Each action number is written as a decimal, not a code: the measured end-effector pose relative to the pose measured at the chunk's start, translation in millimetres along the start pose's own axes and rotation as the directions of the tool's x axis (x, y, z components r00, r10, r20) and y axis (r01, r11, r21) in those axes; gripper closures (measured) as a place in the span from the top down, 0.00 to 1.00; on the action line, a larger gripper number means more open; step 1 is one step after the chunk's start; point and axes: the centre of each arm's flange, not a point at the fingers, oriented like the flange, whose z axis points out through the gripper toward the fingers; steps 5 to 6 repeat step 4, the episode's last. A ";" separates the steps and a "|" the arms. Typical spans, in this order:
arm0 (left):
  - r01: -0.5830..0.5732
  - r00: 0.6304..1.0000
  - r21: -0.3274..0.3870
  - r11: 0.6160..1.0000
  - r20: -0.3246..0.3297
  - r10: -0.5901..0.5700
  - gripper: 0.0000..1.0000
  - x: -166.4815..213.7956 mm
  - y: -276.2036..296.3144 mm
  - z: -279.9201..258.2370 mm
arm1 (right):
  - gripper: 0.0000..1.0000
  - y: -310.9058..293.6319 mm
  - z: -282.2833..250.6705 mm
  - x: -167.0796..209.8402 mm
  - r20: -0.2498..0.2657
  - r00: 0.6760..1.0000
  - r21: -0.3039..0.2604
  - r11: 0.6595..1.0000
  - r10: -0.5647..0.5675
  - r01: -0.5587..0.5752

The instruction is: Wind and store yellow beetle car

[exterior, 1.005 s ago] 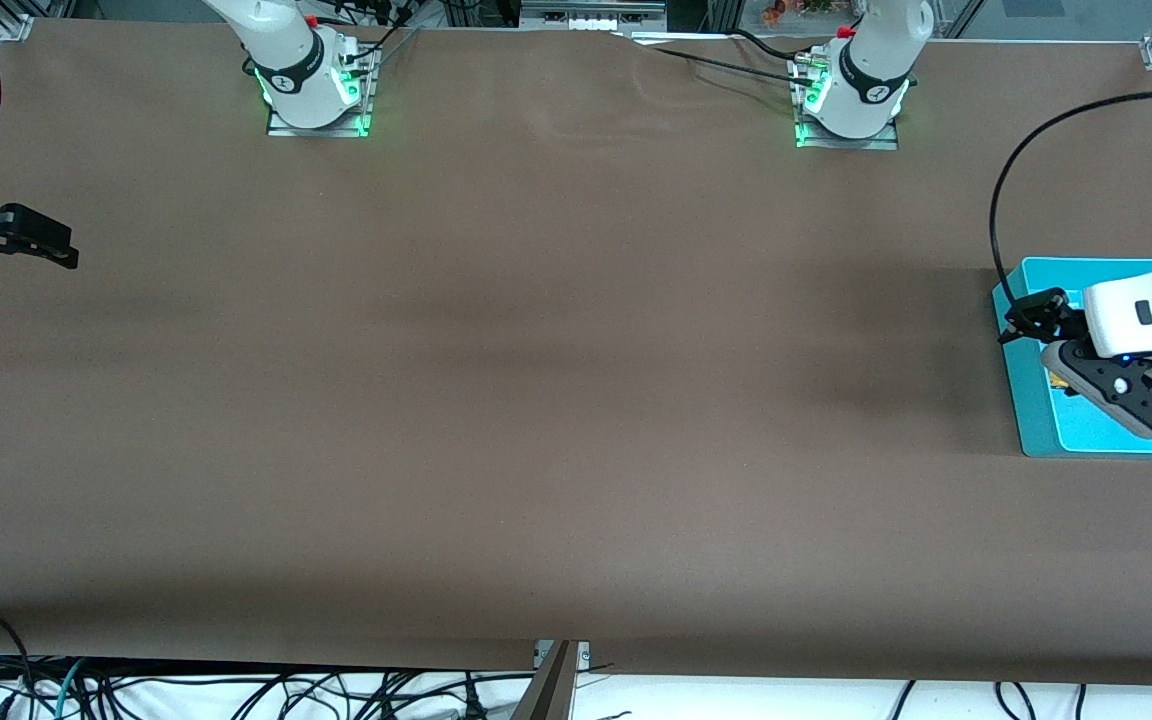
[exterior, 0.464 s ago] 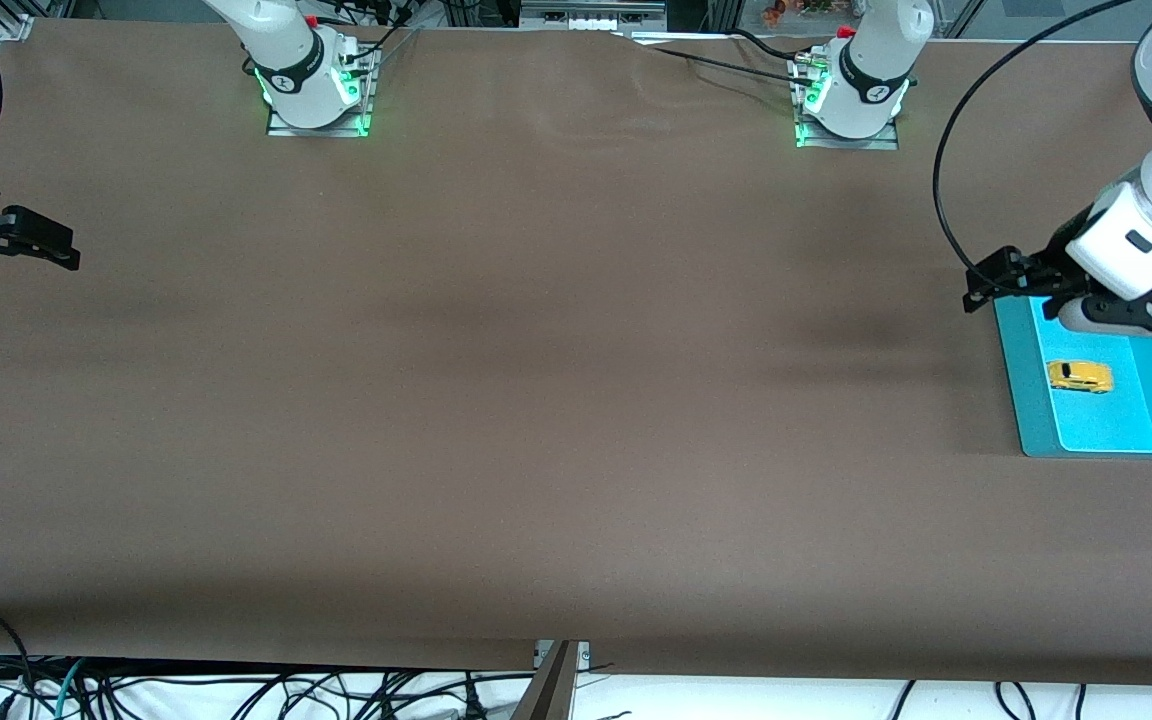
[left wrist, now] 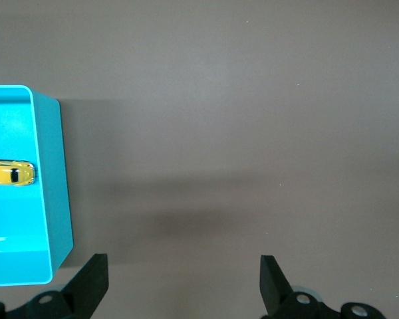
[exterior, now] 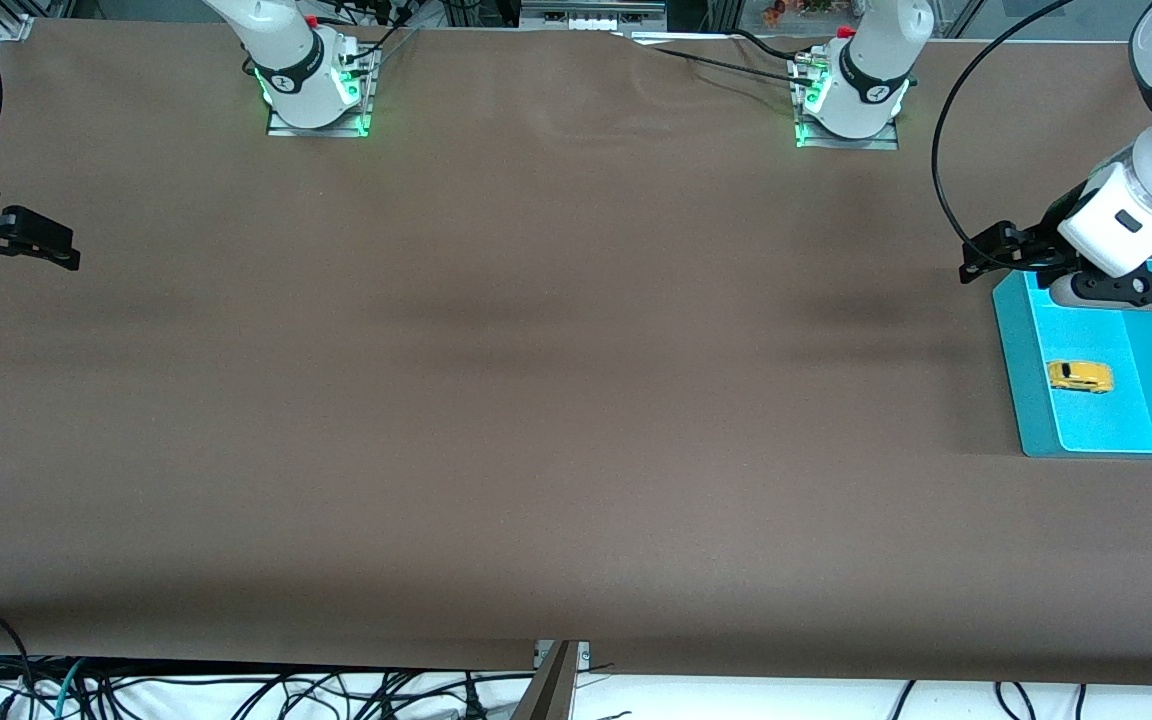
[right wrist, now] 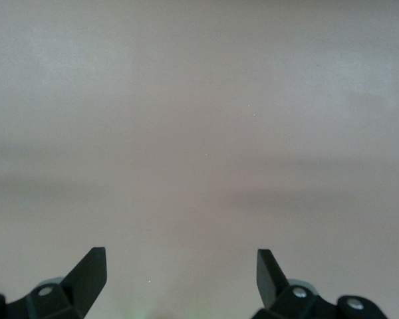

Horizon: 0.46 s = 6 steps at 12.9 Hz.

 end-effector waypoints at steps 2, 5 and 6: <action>-0.003 1.000 0.005 1.000 -0.013 0.003 1.00 1.2 0.3 -6.5 | 1.00 0.0 0.0 0.0 0.000 1.000 0.000 1.000 0.000 0.000; -0.013 1.000 0.022 1.000 -0.011 0.013 1.00 0.7 1.5 -13.1 | 1.00 0.0 0.0 0.0 0.000 1.000 0.000 1.000 0.000 0.000; -0.013 1.000 0.022 1.000 -0.011 0.013 1.00 0.7 1.5 -13.1 | 1.00 0.0 0.0 0.0 0.000 1.000 0.000 1.000 0.000 0.000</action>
